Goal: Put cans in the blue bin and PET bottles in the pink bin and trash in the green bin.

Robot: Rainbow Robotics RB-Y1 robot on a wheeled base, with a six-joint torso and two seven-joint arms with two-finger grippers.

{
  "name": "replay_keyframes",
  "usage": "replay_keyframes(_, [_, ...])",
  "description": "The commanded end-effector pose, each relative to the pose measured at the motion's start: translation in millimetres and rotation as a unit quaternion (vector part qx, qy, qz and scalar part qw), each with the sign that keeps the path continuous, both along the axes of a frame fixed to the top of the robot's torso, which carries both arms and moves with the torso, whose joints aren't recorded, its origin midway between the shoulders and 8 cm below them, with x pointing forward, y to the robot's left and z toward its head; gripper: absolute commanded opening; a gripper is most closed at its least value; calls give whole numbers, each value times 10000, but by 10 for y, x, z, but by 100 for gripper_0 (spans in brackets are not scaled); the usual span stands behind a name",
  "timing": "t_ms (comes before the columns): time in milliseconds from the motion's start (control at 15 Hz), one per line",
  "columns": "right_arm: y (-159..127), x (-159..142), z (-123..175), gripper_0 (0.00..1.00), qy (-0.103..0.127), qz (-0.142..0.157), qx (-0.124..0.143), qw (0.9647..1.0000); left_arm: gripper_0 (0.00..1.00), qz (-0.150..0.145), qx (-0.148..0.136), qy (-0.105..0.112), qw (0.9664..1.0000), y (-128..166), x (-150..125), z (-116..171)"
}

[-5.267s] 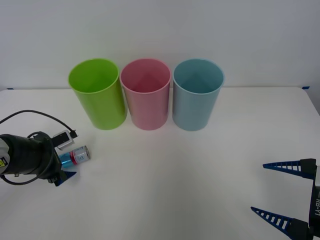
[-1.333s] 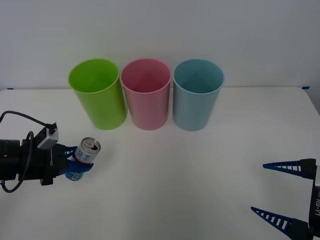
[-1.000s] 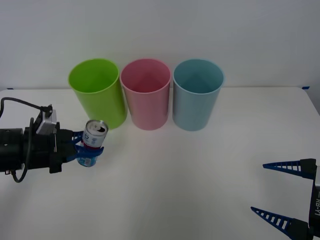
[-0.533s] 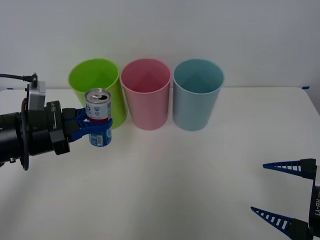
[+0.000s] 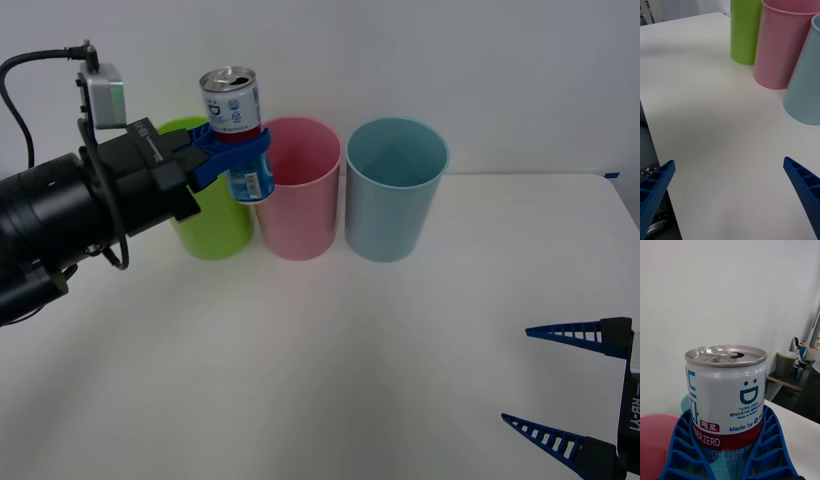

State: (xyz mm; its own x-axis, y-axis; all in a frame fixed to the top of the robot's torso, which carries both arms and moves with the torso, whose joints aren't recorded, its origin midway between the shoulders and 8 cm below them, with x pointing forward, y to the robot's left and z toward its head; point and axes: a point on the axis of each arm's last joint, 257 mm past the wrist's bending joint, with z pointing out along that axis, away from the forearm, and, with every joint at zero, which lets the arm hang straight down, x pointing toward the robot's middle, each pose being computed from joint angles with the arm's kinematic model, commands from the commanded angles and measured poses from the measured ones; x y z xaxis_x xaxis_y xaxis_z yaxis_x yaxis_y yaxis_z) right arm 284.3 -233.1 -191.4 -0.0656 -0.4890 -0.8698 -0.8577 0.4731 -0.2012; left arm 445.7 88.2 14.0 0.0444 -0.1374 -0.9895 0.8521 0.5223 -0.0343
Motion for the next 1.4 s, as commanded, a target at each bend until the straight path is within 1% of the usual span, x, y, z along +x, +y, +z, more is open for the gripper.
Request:
replay_keyframes(67, [0, 0, 0, 100, 0, 0, 0, 10000, 0, 76, -122, 16, 9999, -220, 245, 125])
replay_keyframes(133, [0, 0, 0, 100, 0, 0, 0, 10000, 0, 95, -148, 61, 9998, -288, 354, 164])
replay_keyframes(200, [0, 0, 0, 100, 0, 0, 0, 10000, 0, 52, -191, 116, 9997, -364, 418, 215])
replay_keyframes(333, [0, 0, 0, 100, 0, 0, 0, 10000, 0, 84, -207, 183, 9996, -476, 552, 255])
replay_keyframes(467, [0, 0, 0, 100, 0, 0, 0, 10000, 0, 122, -137, 237, 9996, -558, 719, 273])
replay_keyframes(600, [0, 0, 0, 100, 0, 0, 0, 10000, 0, 174, -158, 188, 9995, -652, 871, 337])
replay_keyframes(733, [0, 0, 0, 100, 0, 0, 0, 10000, 0, 281, -156, 84, 9994, -742, 1040, 366])
replay_keyframes(800, [0, 0, 0, 100, 0, 0, 0, 10000, 0, 320, -228, 149, 9991, -789, 1132, 358])
replay_keyframes(1000, [0, 0, 0, 100, 0, 0, 0, 10000, 0, 419, -300, 170, 9985, -890, 1314, 381])
replay_keyframes(1067, [0, 0, 0, 100, 0, 0, 0, 10000, 0, 406, -316, 209, 9985, -932, 1323, 354])
replay_keyframes(1133, [0, 0, 0, 100, 0, 0, 0, 10000, 0, 412, -275, 267, 9984, -969, 1362, 307])
replay_keyframes(1267, [0, 0, 0, 100, 0, 0, 0, 10000, 0, 398, -93, 371, 9985, -1071, 1439, 207])
replay_keyframes(1400, [0, 0, 0, 100, 0, 0, 0, 10000, 0, 410, 34, 471, 9980, -1108, 1483, 93])
